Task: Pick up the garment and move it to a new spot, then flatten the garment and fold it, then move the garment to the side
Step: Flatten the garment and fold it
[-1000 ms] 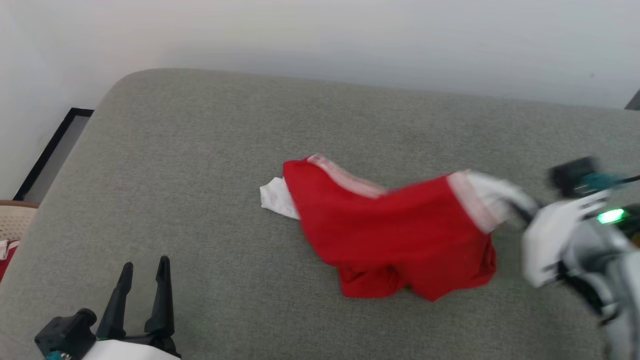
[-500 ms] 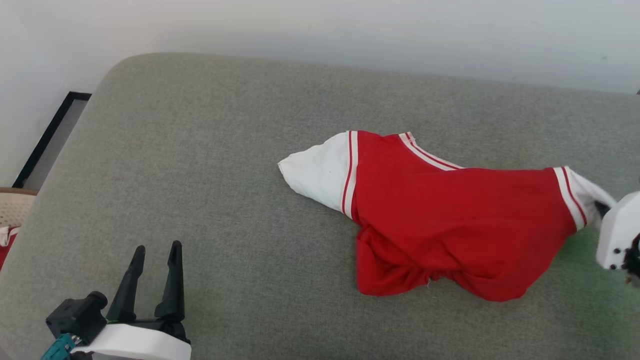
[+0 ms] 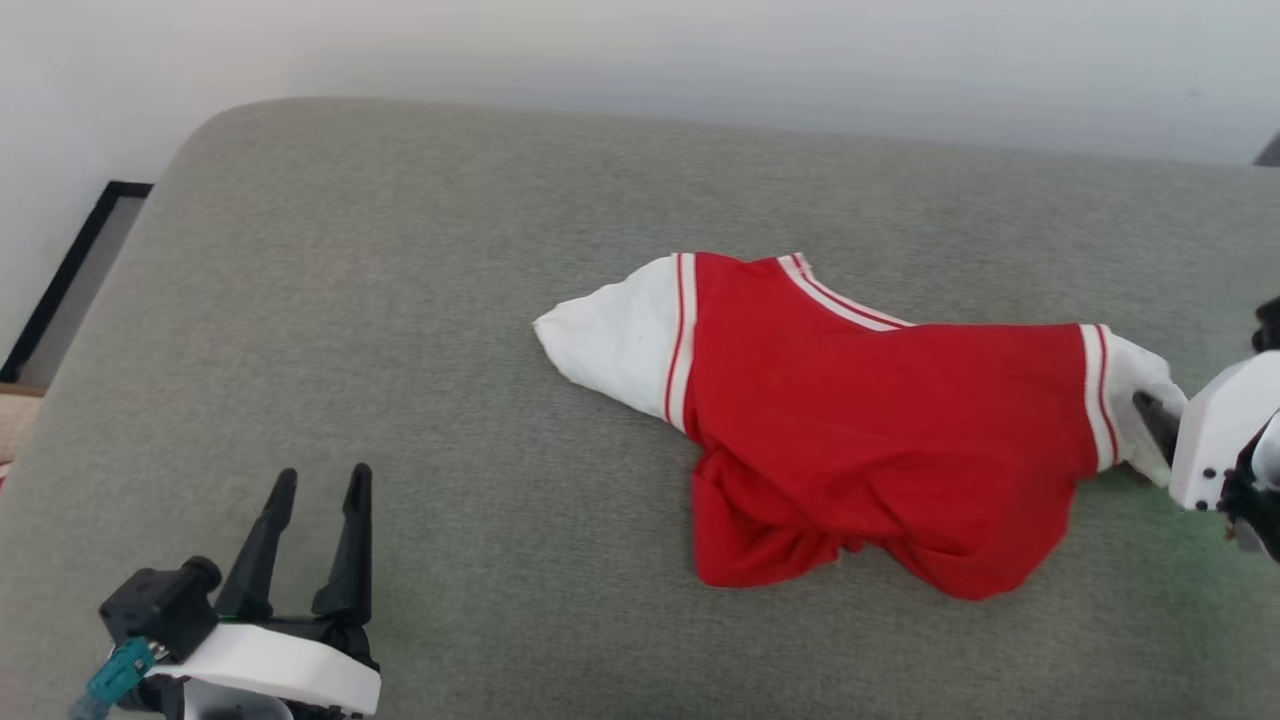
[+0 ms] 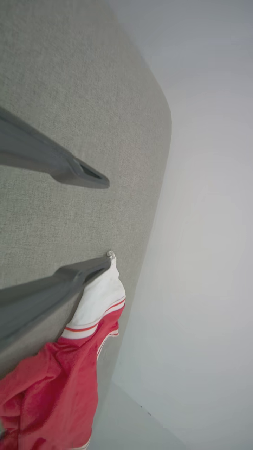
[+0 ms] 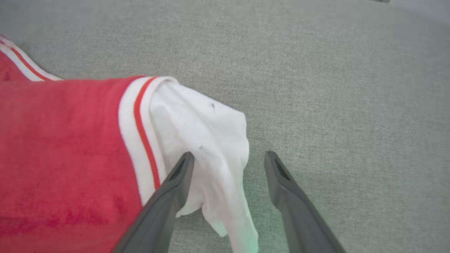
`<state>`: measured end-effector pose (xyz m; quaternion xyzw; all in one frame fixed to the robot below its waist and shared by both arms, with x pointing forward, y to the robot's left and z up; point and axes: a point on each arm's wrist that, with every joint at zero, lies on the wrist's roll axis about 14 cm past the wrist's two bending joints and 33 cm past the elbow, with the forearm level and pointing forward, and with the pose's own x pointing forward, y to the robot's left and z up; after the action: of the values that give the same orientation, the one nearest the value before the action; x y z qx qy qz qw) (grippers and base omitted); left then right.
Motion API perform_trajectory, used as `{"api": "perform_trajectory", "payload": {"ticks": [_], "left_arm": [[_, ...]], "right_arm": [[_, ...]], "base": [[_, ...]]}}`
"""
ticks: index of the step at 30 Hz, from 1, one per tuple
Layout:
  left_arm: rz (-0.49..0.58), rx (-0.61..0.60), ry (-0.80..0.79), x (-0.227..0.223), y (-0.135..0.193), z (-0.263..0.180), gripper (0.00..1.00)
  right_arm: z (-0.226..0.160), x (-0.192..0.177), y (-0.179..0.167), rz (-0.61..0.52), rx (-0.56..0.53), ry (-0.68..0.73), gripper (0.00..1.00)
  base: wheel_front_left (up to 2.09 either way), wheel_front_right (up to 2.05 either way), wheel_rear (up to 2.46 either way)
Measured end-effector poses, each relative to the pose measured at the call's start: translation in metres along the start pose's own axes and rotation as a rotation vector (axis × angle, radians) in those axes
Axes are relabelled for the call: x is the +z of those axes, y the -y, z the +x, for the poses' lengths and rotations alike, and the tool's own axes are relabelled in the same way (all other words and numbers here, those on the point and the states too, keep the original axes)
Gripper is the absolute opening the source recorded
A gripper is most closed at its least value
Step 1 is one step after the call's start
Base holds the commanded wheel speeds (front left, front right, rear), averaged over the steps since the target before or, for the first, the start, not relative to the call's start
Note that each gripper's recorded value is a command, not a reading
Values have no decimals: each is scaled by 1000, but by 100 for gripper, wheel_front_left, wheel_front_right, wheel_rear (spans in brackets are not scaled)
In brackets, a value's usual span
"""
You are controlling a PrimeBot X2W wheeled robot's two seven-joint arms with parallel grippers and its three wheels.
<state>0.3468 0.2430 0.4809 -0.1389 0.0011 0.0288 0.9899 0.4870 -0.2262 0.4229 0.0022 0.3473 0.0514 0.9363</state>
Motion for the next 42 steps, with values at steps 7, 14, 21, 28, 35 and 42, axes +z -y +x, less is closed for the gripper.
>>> {"api": "perform_trajectory", "payload": {"ticks": [7, 14, 21, 28, 35, 42], "left_arm": [[16, -107, -26, 1, 17, 17, 100], [62, -233, -102, 4, 40, 44, 100], [140, -370, -234, 8, 72, 81, 100], [185, -448, -406, 3, 102, 122, 100], [270, -461, -667, -35, 112, 146, 100], [367, -382, -927, -79, 92, 162, 100]], "right_arm": [[-30, 27, 10, 31, 5, 193, 100], [-64, 40, 9, 71, 10, 382, 100], [-108, 47, 7, 110, -29, 595, 100], [-137, 35, 1, 143, -82, 696, 100], [-139, 15, -3, 195, -96, 666, 100], [-125, -2, -3, 221, -97, 589, 100]], "base": [[0, 0, 0], [0, 0, 0], [0, 0, 0], [0, 0, 0], [0, 0, 0], [0, 0, 0]]}}
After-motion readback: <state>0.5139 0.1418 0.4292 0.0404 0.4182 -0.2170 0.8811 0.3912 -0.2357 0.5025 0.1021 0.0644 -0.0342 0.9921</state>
